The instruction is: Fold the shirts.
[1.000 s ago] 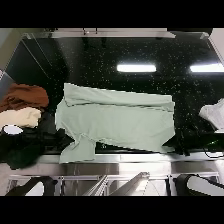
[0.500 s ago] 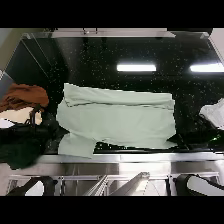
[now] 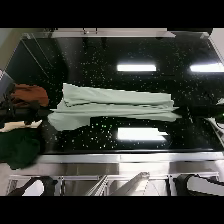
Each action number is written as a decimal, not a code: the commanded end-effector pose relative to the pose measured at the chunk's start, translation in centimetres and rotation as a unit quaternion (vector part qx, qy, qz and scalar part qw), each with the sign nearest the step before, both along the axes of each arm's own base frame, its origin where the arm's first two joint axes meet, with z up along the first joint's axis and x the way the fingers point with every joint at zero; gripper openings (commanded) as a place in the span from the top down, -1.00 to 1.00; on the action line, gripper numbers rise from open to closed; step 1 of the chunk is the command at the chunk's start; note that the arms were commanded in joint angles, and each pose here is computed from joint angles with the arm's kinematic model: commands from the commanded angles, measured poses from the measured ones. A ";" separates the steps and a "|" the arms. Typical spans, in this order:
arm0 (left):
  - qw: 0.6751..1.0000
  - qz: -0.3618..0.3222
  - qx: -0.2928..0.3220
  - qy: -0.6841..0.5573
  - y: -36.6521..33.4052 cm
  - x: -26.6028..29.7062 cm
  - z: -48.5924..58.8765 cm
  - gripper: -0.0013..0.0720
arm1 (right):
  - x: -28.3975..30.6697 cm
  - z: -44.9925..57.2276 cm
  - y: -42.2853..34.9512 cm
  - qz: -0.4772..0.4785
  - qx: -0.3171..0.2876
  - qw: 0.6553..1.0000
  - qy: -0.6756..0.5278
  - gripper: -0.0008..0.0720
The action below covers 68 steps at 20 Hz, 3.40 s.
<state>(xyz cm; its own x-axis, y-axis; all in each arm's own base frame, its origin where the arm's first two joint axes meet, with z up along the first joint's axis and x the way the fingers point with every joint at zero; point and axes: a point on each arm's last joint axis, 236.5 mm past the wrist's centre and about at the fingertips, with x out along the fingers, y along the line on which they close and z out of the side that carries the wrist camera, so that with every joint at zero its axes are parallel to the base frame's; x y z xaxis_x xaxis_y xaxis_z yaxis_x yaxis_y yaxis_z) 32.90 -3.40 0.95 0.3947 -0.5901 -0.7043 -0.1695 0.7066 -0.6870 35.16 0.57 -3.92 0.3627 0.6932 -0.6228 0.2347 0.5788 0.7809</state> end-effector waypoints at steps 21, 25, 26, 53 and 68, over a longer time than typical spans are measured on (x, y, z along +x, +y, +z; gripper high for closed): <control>0.987 -0.129 0.083 -0.048 -2.6 20.8 -7.4 0.91 | 10.0 -5.3 1.0 0.017 -0.017 0.998 -0.063 0.92; 0.982 -0.174 0.070 -0.037 -4.8 20.5 -7.5 0.90 | 9.9 -5.2 1.2 0.021 -0.013 0.998 -0.061 0.48; 0.981 -0.182 0.066 -0.032 -5.0 20.2 -7.4 0.38 | 9.6 -5.0 1.2 0.024 -0.006 0.998 -0.060 0.05; 0.952 -0.291 0.060 -0.076 -23.5 13.3 -2.6 0.93 | 11.3 8.3 5.3 0.118 0.063 0.984 -0.120 0.92; 0.931 -0.349 -0.097 -0.049 -32.0 12.3 3.4 0.93 | 9.0 18.5 24.0 0.233 0.089 0.944 -0.218 0.92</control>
